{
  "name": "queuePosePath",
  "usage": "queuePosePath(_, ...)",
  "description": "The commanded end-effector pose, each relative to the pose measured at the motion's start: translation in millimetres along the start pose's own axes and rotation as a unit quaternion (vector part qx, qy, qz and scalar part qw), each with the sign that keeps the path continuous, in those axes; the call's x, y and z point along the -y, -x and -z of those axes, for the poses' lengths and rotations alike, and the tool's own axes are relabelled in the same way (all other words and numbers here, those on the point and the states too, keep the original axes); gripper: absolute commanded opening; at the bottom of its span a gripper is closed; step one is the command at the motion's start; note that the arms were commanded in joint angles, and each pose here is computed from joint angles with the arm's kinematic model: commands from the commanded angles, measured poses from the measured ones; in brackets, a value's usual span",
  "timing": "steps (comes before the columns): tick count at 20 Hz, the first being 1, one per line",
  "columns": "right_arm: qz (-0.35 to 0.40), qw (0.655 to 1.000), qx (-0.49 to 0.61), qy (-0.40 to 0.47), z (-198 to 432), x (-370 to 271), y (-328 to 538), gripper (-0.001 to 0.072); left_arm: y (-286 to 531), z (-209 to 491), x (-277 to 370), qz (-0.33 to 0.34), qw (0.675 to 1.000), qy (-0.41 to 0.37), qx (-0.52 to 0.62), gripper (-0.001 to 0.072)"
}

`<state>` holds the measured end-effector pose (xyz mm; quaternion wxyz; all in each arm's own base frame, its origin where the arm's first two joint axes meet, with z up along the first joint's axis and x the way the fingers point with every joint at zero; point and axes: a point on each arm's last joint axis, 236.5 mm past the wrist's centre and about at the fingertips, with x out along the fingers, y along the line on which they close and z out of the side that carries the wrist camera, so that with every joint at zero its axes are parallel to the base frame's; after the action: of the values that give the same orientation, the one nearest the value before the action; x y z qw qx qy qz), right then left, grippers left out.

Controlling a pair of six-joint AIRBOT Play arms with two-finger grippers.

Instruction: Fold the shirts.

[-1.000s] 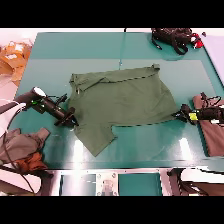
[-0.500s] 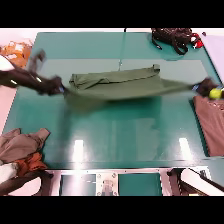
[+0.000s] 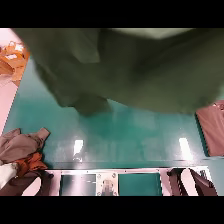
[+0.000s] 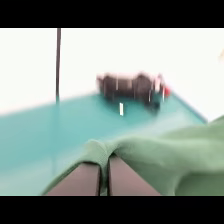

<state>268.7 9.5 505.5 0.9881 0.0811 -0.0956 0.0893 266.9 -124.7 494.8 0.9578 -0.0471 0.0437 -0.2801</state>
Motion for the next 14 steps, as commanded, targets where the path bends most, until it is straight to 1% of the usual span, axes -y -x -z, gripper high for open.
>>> queuePosePath(1, 0.026, 0.993, 0.1, 0.063, -62.8, -29.8, 38.4, 0.0022, 47.4, -51.4, 35.3, 0.001, 0.995, -0.056, 0.081, 0.0025)
queuePosePath(4, 0.031, 0.996, 0.069, 0.05, -41.7, -15.0, 27.4, 0.0022, 35.9, -38.3, 23.9, -0.005, 0.997, -0.046, 0.059, 0.0024)
queuePosePath(7, 0.036, 0.999, -0.004, -0.008, 17.8, 24.5, -1.2, 0.0022, -2.4, 4.6, -6.3, -0.009, 1.0, -0.004, -0.004, 0.0024)
queuePosePath(10, 0.031, 0.989, -0.113, -0.088, 122.8, 66.7, -37.5, 0.0022, -60.5, 83.9, -54.3, -0.018, 0.992, 0.069, -0.102, 0.0024)
queuePosePath(12, 0.023, 0.974, -0.187, -0.124, 202.2, 84.6, -58.8, 0.0022, -101.1, 146.8, -90.7, -0.03, 0.979, 0.125, -0.16, 0.0024)
queuePosePath(14, 0.032, 0.955, -0.246, -0.161, 278.2, 104.0, -79.1, 0.0022, -141.3, 216.5, -128.5, -0.045, 0.963, 0.169, -0.208, 0.0024)
